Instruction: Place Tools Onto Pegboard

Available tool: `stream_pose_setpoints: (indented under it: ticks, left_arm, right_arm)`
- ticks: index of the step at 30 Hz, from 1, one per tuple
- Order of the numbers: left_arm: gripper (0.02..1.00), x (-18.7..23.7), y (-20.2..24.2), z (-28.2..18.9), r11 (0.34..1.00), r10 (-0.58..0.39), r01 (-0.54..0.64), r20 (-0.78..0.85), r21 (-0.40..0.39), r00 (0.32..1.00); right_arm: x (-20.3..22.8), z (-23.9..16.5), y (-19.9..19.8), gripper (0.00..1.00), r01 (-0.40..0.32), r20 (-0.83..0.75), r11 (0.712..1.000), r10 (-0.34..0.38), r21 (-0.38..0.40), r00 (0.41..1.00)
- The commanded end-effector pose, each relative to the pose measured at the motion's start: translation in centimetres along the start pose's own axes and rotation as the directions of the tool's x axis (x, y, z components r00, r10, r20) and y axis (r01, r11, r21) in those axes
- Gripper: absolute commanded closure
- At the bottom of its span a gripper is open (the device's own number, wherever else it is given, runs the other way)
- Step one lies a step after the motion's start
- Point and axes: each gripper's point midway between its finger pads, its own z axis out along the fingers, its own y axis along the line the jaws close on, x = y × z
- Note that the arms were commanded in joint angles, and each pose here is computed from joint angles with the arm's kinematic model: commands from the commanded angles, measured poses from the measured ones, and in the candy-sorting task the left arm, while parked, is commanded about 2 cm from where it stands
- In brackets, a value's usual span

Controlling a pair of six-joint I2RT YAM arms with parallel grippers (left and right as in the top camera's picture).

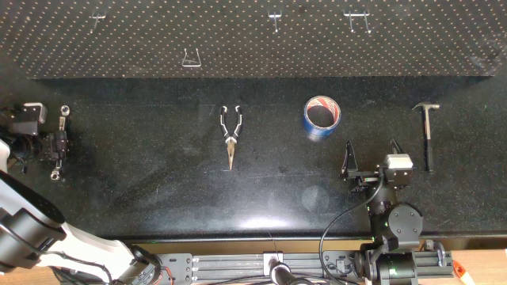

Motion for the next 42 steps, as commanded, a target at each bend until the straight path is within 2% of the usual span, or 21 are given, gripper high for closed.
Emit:
stream_pose_setpoints:
  ticks: [1, 3, 6, 7, 8, 9, 10, 11, 12, 13, 17, 28, 30, 33, 35, 36, 38, 39, 40, 42]
  left_arm:
    - [0.025, -0.6, -0.4, 0.8, 1.000, 0.004, -0.004, -0.011, 0.008, 1.000]
    - [0.023, -1.1, -1.3, 1.0, 0.999, 0.028, -0.028, -0.011, 0.017, 1.000]
    - [0.029, -1.3, -1.2, 1.0, 1.000, 0.004, -0.004, -0.006, 0.012, 1.000]
    - [0.104, -1.3, -1.2, 1.0, 1.000, 0.004, -0.004, -0.006, 0.013, 1.000]
    - [0.235, -1.2, -1.2, 1.0, 1.000, 0.004, -0.003, -0.006, 0.013, 1.000]
    - [0.323, -1.3, -1.2, 1.0, 1.000, -0.020, 0.020, -0.005, 0.012, 1.000]
    - [0.391, -1.3, -1.3, 1.0, 0.999, -0.028, 0.028, -0.004, 0.017, 1.000]
    - [0.419, -1.3, -1.3, 1.0, 0.999, -0.048, 0.048, -0.002, 0.019, 0.999]
    - [0.658, -1.3, -1.4, 1.0, 0.999, -0.048, 0.048, -0.005, 0.021, 0.999]
    - [0.792, -1.2, -1.4, 1.0, 0.998, -0.050, 0.050, -0.009, 0.023, 0.999]
    - [0.928, -0.8, -1.7, 1.0, 0.996, -0.086, 0.087, -0.024, 0.032, 0.996]
    - [0.936, -0.3, -2.1, 1.0, 0.995, -0.090, 0.093, -0.048, 0.047, 0.995]
    - [0.989, -0.1, -2.3, 1.0, 0.994, -0.092, 0.095, -0.056, 0.052, 0.994]
    - [0.989, 0.1, -3.2, -0.1, 0.994, -0.085, 0.090, -0.073, 0.067, 0.994]
    - [0.989, -2.5, -4.7, -5.1, 0.994, -0.065, 0.059, 0.059, 0.094, 0.996]
    - [0.991, -4.0, -5.2, -8.6, 0.997, -0.043, 0.031, 0.158, 0.076, 0.987]
    - [0.989, -6.4, -6.3, -16.8, 0.999, 0.035, -0.027, 0.366, -0.029, 0.930]
    - [0.989, -7.1, -6.9, -19.6, 0.998, 0.047, -0.027, 0.443, -0.052, 0.895]
    - [0.989, -8.4, -7.0, -23.1, 0.995, 0.021, 0.034, 0.546, -0.091, 0.838]
    - [0.989, -11.1, -6.7, -25.7, 0.974, 0.024, 0.122, 0.630, -0.188, 0.776]
  right_arm:
    - [0.1, 0.0, 0.3, 0.038, 0.014, -0.001, 1.000, -0.014, -0.017, 1.000]
    - [0.1, 0.0, 0.3, 0.038, 0.014, -0.001, 1.000, -0.014, -0.017, 1.000]
    - [0.1, 0.0, 0.3, 0.036, 0.014, -0.001, 1.000, -0.014, -0.017, 1.000]
    - [0.1, 0.0, 0.3, 0.038, 0.014, -0.001, 1.000, -0.014, -0.017, 1.000]
    - [0.1, 0.0, 0.3, 0.038, 0.014, -0.001, 1.000, -0.014, -0.017, 1.000]
    - [0.1, 0.0, 0.3, 0.038, 0.014, -0.001, 1.000, -0.014, -0.017, 1.000]
    - [0.1, 0.0, 0.3, 0.038, 0.014, -0.001, 1.000, -0.014, -0.017, 1.000]
    - [0.1, 0.0, 0.3, 0.038, 0.014, -0.001, 1.000, -0.014, -0.017, 1.000]
    - [0.1, 0.0, 0.3, 0.038, 0.014, -0.001, 1.000, -0.014, -0.017, 1.000]
    - [0.1, 0.0, 0.3, 0.038, 0.014, -0.001, 1.000, -0.014, -0.017, 1.000]
    - [0.1, 0.0, 0.3, 0.038, 0.014, -0.001, 1.000, -0.014, -0.017, 1.000]
    - [0.1, 0.0, 0.3, 0.038, 0.014, -0.001, 1.000, -0.014, -0.017, 1.000]
    - [0.1, 0.0, 0.3, 0.038, 0.014, -0.001, 1.000, -0.014, -0.017, 1.000]
    - [0.1, 0.0, 0.3, 0.038, 0.014, -0.001, 1.000, -0.014, -0.017, 1.000]
    - [0.1, 0.0, 0.3, 0.038, 0.014, -0.001, 1.000, -0.014, -0.017, 1.000]
    - [0.1, 0.0, 0.3, 0.038, 0.014, -0.001, 1.000, -0.014, -0.017, 1.000]
    - [0.1, 0.0, 0.3, 0.038, 0.014, -0.001, 1.000, -0.014, -0.017, 1.000]
    - [0.1, 0.0, 0.3, 0.038, 0.014, -0.001, 1.000, -0.014, -0.017, 1.000]
    - [0.1, 0.0, 0.3, 0.038, 0.014, -0.001, 1.000, -0.014, -0.017, 1.000]
    - [0.1, 0.0, 0.3, 0.038, 0.014, -0.001, 1.000, -0.014, -0.017, 1.000]
